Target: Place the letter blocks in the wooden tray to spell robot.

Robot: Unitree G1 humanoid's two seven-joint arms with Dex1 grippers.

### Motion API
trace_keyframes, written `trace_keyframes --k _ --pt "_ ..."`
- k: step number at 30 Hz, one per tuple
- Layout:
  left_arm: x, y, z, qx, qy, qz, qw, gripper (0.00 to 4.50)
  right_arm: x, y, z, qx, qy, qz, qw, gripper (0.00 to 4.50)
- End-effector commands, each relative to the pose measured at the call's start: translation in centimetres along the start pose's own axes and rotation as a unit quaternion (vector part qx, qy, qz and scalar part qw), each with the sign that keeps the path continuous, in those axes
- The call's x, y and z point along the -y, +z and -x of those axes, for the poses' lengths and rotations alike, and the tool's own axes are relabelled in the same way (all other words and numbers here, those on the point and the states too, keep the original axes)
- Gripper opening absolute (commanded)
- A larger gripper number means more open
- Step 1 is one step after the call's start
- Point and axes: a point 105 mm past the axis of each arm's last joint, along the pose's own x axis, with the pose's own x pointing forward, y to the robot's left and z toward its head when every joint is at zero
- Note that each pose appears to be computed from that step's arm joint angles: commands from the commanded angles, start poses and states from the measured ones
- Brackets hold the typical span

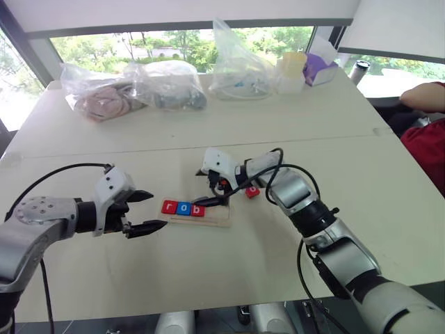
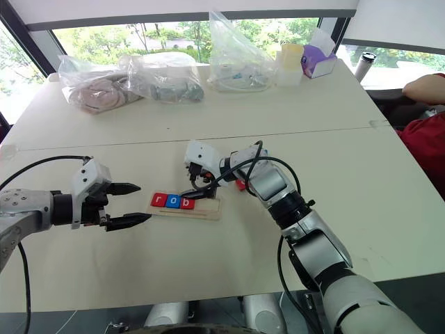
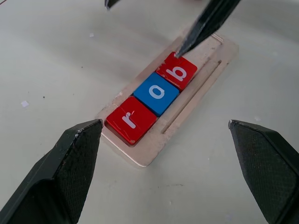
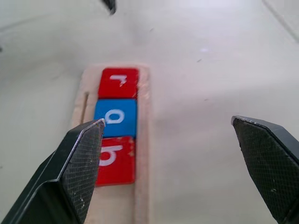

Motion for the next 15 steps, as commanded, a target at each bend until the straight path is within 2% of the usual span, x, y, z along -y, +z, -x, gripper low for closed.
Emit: trace_keyframes --k 1,6,8,11,15 --pt "-0.1 0.7 0.2 0.007 0.006 -0.017 1.0 4.5 1.6 1.4 1.7 0.024 -0.055 0.022 0.998 4.44" --pt "0.0 1.4 -0.3 0.027 0.011 -0.029 0.999 4.5 4.0 -0.9 5.6 -0.01 -0.18 0.024 0.983 4.44" --pt "0.2 2.5 -1.0 0.057 0.008 -0.03 0.998 4.5 4.1 -2.1 7.2 -0.015 -0.23 -0.014 0.973 4.44" --pt "1.3 4.5 -1.8 0.108 -0.018 -0.02 0.994 4.5 2.9 -3.1 9.3 -0.008 -0.293 -0.087 0.952 4.44" --pt "1.8 5.8 -2.4 0.13 -0.039 -0.018 0.991 4.5 -0.1 -3.7 10.5 -0.01 -0.344 -0.173 0.923 4.44"
